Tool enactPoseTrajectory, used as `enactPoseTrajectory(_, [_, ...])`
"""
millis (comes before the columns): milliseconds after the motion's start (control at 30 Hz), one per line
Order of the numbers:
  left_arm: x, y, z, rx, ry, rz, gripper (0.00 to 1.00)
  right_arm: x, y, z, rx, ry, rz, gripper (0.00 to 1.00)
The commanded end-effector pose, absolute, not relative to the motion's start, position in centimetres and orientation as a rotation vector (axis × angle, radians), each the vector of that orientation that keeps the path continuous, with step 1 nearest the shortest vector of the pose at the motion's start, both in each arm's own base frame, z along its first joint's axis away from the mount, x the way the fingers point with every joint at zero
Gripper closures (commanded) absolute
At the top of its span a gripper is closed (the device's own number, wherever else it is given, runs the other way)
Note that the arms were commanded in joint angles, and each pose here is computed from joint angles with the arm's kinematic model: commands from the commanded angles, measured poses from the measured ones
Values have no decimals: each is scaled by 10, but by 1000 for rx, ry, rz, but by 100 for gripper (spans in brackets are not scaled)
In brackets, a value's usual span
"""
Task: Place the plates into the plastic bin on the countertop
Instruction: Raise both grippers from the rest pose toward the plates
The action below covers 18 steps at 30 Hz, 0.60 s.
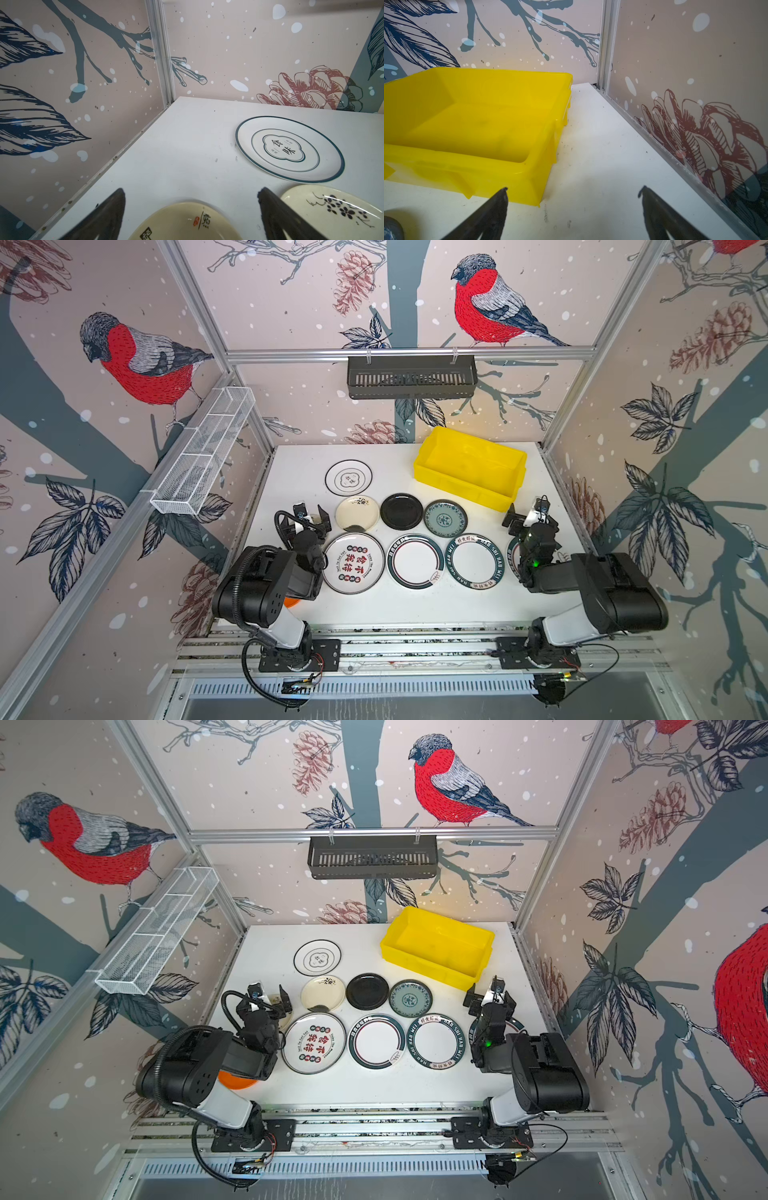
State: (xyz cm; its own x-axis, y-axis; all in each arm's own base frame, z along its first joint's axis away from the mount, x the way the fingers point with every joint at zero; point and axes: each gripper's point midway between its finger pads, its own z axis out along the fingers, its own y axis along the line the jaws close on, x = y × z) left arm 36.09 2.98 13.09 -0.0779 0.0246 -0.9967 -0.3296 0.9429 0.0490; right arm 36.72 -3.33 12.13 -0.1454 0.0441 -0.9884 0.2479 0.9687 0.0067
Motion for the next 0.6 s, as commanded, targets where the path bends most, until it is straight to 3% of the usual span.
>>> enactPoseTrajectory(0, [362,31,138,-254,1600,295,1,369,-32,126,219,1695,-168,0])
enactPoseTrajectory(567, [368,33,134,-243,1628,248,1,366,-34,129,238,1681,-200,0])
